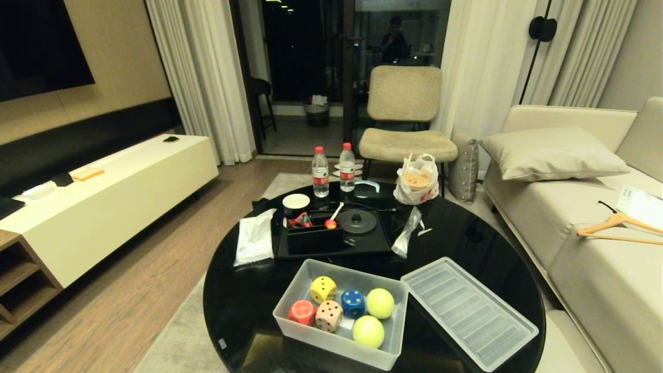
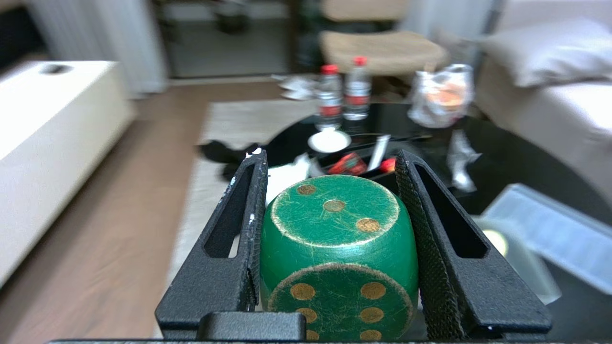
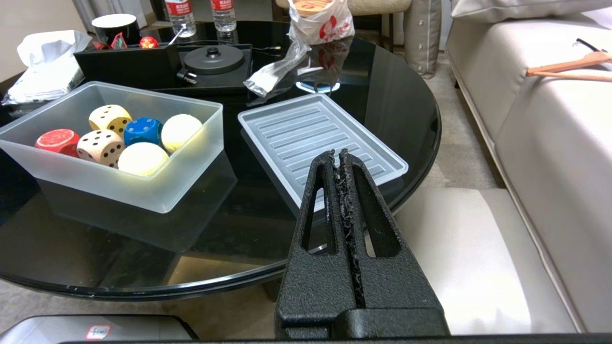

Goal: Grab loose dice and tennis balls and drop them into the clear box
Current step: Put the toys in the box

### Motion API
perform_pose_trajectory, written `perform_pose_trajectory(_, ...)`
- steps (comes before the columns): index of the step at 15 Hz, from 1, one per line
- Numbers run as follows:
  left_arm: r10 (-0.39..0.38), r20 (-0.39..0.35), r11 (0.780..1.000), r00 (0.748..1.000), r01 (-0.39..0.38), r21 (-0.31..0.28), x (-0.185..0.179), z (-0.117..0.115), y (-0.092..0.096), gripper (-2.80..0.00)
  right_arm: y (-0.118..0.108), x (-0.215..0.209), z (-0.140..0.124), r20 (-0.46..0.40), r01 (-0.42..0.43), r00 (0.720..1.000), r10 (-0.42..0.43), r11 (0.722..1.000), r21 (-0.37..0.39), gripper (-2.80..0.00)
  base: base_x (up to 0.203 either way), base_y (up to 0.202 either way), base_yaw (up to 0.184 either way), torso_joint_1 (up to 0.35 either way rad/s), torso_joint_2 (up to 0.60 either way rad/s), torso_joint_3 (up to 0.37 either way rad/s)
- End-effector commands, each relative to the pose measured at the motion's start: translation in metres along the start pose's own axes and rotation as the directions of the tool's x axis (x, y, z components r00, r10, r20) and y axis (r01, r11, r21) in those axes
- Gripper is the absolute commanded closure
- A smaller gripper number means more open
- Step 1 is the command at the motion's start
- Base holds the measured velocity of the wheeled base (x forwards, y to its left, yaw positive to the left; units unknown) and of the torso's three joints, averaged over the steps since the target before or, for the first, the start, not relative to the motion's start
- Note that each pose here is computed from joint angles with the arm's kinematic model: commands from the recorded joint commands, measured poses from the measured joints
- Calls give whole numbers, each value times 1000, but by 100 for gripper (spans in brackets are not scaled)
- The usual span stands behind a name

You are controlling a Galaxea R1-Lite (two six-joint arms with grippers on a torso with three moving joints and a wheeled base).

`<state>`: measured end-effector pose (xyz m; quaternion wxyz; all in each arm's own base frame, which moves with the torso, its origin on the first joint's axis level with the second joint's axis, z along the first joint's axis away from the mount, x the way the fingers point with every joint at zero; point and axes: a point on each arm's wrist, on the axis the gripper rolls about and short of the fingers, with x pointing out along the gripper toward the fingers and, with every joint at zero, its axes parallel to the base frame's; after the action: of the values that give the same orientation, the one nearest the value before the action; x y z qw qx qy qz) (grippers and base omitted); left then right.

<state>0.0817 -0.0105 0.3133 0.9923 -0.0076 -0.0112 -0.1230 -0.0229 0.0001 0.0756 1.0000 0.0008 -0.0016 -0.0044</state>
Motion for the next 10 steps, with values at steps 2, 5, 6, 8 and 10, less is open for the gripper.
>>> perform_pose_trajectory(2,-161,-181,987,970,157,-38,124,5,-11,0,0,0,0,-1,0,1000,0,1000,0,0,0,0,0,0,0,0)
perform_pose_trajectory(5,-286,-256,958,923,281,-56,185,-9,-44,0,0,0,0,-1,0,1000,0,1000,0,0,0,0,0,0,0,0)
perform_pose_trajectory(6,-316,-282,948,906,312,-62,201,-17,-54,0,0,0,0,0,0,1000,0,1000,0,0,0,0,0,0,0,0)
perform_pose_trajectory(8,-374,-340,926,863,371,-77,233,-39,-79,0,0,0,0,-2,0,1000,0,1000,0,0,0,0,0,0,0,0)
perform_pose_trajectory(10,-430,-398,898,810,431,-93,257,-65,-110,0,0,0,0,-2,0,1000,0,1000,0,0,0,0,0,0,0,0)
